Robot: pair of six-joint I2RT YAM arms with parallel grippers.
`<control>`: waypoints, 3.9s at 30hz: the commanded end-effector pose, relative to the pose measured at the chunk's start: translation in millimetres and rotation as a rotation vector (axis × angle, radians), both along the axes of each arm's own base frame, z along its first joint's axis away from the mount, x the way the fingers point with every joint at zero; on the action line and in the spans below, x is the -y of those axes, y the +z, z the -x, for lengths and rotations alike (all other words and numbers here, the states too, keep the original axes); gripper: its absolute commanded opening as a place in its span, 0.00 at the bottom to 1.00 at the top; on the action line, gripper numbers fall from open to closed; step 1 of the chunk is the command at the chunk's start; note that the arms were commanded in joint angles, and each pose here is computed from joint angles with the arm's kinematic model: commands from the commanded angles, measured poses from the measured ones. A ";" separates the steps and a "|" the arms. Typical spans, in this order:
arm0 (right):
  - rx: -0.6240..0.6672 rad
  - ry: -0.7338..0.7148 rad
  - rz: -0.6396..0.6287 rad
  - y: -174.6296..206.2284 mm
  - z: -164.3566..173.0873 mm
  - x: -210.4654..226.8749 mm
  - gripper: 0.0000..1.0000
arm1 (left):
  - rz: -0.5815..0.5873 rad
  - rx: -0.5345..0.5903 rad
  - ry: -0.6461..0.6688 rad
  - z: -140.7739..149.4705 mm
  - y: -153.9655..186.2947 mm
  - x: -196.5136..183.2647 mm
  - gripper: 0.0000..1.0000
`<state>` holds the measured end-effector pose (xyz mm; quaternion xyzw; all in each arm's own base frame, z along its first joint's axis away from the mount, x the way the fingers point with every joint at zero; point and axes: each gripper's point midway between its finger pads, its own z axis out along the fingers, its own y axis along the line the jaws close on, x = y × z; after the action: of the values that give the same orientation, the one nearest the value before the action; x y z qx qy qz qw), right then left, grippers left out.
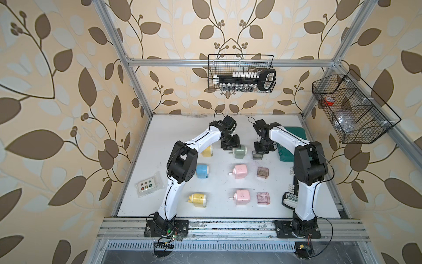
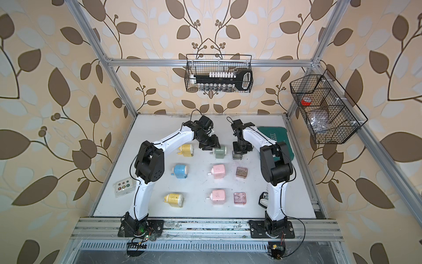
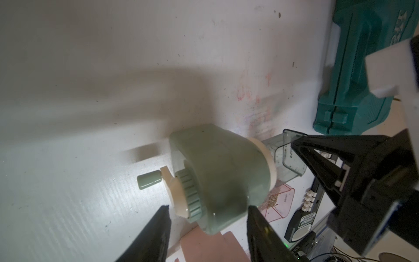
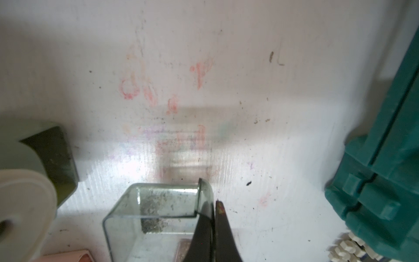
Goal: Put the tray back into the pencil sharpener
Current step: Close the container of the pencil sharpener.
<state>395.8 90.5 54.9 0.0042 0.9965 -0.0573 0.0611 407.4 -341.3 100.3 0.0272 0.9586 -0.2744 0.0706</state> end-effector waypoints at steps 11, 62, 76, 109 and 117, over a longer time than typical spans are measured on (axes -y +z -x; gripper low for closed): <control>-0.019 -0.012 -0.007 -2.0 -5.1 -7.3 0.00 | 0.007 -0.030 0.023 -1.7 -2.6 -13.8 0.52; -0.105 -0.015 0.080 -23.5 -19.6 -33.6 0.00 | -0.006 -0.104 0.046 9.9 -31.5 -27.1 0.51; -0.097 -0.014 0.043 -25.3 -23.3 -47.7 0.00 | -0.006 -0.113 0.046 11.9 -35.2 -27.4 0.51; -0.012 0.033 -0.171 -0.6 -28.2 -81.5 0.00 | -0.014 -0.125 0.045 13.9 -41.1 -28.8 0.51; -0.038 0.041 -0.211 -10.2 -27.1 -89.6 0.00 | -0.014 -0.129 0.044 14.3 -42.9 -27.3 0.51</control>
<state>424.5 163.2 35.1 0.0024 0.9992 0.0127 0.0371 410.5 -338.2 95.3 0.0138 0.9408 -0.3339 0.0564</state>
